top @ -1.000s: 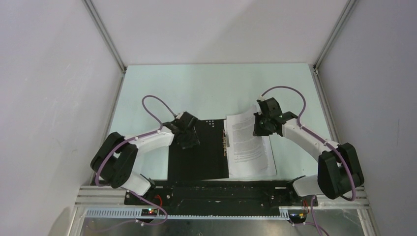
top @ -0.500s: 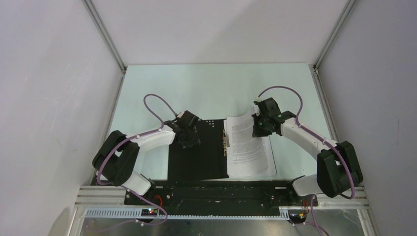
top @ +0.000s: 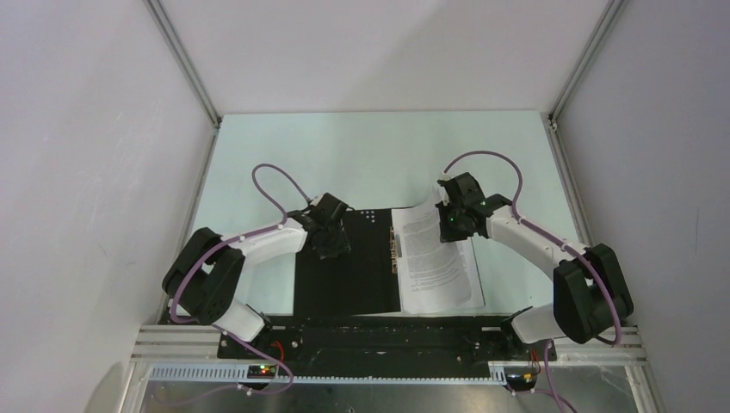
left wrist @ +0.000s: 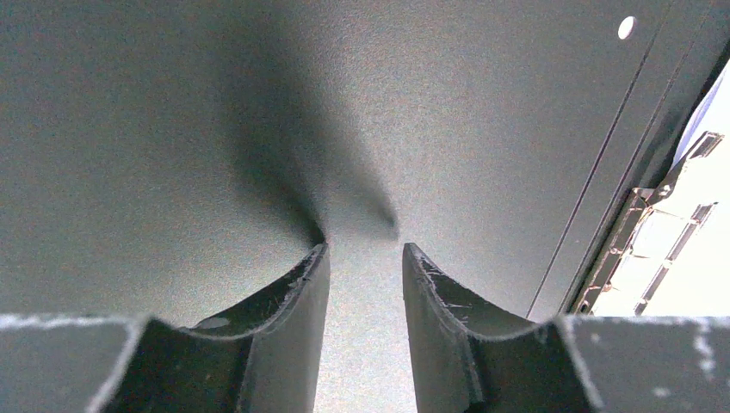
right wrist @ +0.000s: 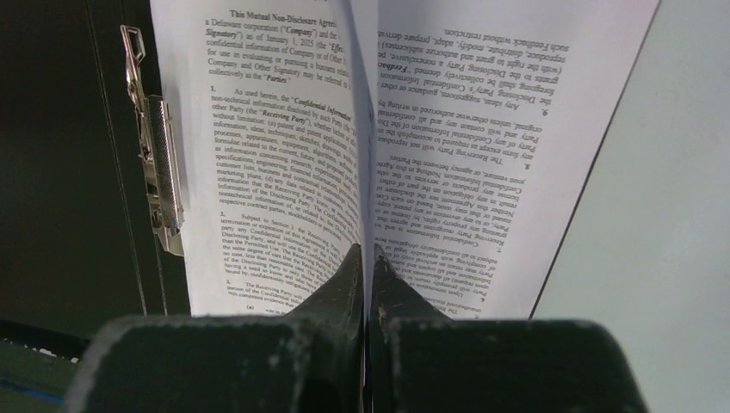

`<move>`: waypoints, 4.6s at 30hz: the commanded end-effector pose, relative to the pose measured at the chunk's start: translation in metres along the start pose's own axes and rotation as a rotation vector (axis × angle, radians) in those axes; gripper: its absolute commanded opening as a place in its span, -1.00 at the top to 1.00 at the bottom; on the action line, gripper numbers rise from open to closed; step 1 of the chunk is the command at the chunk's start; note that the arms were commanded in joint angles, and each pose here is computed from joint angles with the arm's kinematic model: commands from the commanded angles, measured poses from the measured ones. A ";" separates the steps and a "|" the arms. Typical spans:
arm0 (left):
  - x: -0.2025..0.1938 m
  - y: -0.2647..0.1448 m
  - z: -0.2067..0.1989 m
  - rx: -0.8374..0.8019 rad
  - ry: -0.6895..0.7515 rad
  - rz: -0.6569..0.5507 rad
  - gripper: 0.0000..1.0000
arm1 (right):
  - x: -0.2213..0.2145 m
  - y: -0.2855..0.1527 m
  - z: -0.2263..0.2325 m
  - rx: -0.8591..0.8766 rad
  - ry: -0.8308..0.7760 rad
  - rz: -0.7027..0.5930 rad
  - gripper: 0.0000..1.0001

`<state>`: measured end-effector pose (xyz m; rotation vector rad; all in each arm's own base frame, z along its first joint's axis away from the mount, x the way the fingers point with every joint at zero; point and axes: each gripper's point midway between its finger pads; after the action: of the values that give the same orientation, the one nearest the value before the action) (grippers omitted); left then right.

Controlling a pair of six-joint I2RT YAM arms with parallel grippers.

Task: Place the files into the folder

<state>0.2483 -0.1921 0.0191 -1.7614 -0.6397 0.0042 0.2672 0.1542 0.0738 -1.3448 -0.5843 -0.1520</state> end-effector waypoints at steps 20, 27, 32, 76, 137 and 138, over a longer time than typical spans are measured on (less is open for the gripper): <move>0.006 0.000 0.003 0.014 0.010 -0.009 0.15 | 0.008 -0.003 -0.008 -0.081 0.117 -0.012 -0.02; 0.006 0.000 0.004 0.015 0.010 -0.006 0.15 | 0.006 -0.011 -0.031 -0.168 0.173 -0.013 -0.41; 0.007 -0.001 0.002 0.008 0.006 -0.008 0.15 | -0.006 -0.019 -0.066 -0.290 0.286 0.013 -0.66; 0.007 -0.008 -0.007 -0.033 -0.031 -0.003 0.15 | -0.097 -0.005 -0.040 -0.263 0.647 -0.042 -0.99; 0.011 -0.014 -0.023 -0.095 0.011 0.011 0.16 | -0.061 -0.037 -0.026 -0.267 0.505 -0.137 -0.89; 0.015 -0.021 -0.029 -0.116 0.011 -0.002 0.16 | -0.056 -0.037 -0.022 -0.260 0.484 -0.141 -0.84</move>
<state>0.2448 -0.1964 0.0206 -1.8013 -0.6129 0.0345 0.1881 0.0917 0.0443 -1.4668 -0.1135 -0.6734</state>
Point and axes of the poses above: each gripper's point midway between its finger pads, its own y axis out along the fingers, its own z axis along the line the jaws close on, x = y × z, and after that the axes turned 7 degrees about -y, right-handed
